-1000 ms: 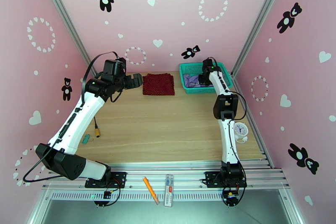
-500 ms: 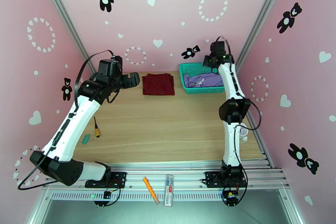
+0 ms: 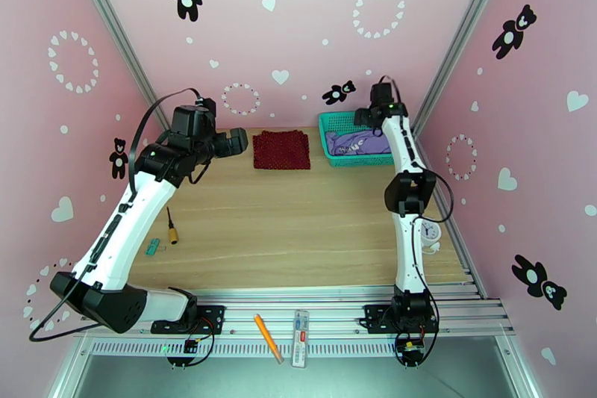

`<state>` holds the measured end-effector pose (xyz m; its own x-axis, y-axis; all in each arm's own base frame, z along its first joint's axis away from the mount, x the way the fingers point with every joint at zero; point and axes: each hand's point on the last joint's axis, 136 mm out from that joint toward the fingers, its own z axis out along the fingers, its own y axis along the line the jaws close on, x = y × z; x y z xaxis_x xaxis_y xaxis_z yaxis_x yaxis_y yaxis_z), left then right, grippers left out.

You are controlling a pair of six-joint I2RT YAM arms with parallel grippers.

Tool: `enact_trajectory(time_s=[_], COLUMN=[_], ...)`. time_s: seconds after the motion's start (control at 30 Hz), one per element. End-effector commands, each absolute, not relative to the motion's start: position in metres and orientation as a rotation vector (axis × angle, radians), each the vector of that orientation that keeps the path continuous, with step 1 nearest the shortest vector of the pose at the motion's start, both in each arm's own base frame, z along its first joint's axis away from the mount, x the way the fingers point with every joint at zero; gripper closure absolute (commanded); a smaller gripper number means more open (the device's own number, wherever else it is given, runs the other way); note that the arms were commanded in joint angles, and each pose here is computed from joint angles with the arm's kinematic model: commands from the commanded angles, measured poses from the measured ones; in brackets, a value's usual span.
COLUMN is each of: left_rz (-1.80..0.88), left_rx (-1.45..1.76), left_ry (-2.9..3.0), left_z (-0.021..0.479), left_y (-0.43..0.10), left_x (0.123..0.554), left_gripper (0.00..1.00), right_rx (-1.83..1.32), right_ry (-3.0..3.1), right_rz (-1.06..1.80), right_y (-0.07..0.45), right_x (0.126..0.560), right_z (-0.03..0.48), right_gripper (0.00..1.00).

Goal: Fold and stack the mixed laundry pile

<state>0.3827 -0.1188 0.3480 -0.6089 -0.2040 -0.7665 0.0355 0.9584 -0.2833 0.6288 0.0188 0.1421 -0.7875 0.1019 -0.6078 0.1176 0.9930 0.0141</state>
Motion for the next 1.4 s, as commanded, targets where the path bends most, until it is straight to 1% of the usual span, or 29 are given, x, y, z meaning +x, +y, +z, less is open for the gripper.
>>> enact_trajectory(time_s=[0.0,0.07,0.33,0.4,0.47,0.53,0.6,0.63,0.67,0.7,0.73,0.77,0.8,0.9,0.97,1.17,1.23,1.37], left_rz=[-0.302,-0.299,-0.286,-0.283,-0.279,-0.279,-0.281,-0.284,-0.284,-0.285,-0.289,-0.291,-0.293,-0.297,-0.301,-0.309,-0.317,-0.319], left_rx=[-0.098,-0.096,-0.093,-0.091,-0.091,-0.09,-0.094,-0.093,-0.093,-0.095,-0.094,-0.094,-0.094,-0.095,-0.095,-0.096,-0.098,-0.097], left_ry=[2.228,2.236,2.258,2.262,2.262,2.264,2.266,2.267,2.269,2.27,2.271,2.271,2.271,2.265,2.256,2.223,2.21,2.193], left_z=[0.341,0.338,0.329,0.328,0.328,0.327,0.326,0.326,0.325,0.324,0.324,0.324,0.324,0.327,0.331,0.343,0.347,0.353], left_y=[-0.119,-0.12,-0.12,-0.12,-0.12,-0.12,-0.12,-0.121,-0.121,-0.121,-0.122,-0.122,-0.122,-0.122,-0.122,-0.119,-0.119,-0.117], left_x=[0.384,0.386,0.39,0.39,0.39,0.39,0.39,0.39,0.391,0.391,0.391,0.39,0.39,0.389,0.388,0.384,0.382,0.377], left_gripper=[0.02,0.02,0.02,0.02,0.02,0.02,0.02,0.02,0.02,0.02,0.02,0.02,0.02,0.02,0.02,0.05,0.06,0.07], right_rx=[0.13,0.125,0.128,0.128,0.143,0.153,0.157,0.157,0.158,0.156,0.157,0.16,0.162,0.157,0.155,0.169,0.171,0.154], right_ry=[2.506,2.536,2.669,2.688,2.689,2.692,2.696,2.696,2.697,2.696,2.69,2.684,2.674,2.612,2.547,2.292,2.207,2.076], right_rz=[-0.096,-0.115,-0.119,-0.107,-0.088,-0.063,-0.032,-0.018,-0.008,0.001,0.011,0.017,0.019,0.028,0.033,0.125,0.178,0.23], right_y=[0.01,0.009,0.009,0.009,0.008,0.008,0.01,0.011,0.012,0.013,0.014,0.015,0.015,0.016,0.015,0.022,0.028,0.036], right_x=[0.626,0.625,0.617,0.616,0.616,0.616,0.616,0.616,0.616,0.616,0.616,0.617,0.618,0.624,0.629,0.629,0.622,0.602], right_z=[0.136,0.119,0.05,0.04,0.041,0.04,0.039,0.039,0.04,0.04,0.043,0.046,0.051,0.079,0.109,0.238,0.282,0.352], right_gripper=[0.13,0.1,0.11,0.12,0.14,0.19,0.31,0.41,0.53,0.62,0.75,0.9,1.0,1.0,1.0,1.0,1.0,1.0])
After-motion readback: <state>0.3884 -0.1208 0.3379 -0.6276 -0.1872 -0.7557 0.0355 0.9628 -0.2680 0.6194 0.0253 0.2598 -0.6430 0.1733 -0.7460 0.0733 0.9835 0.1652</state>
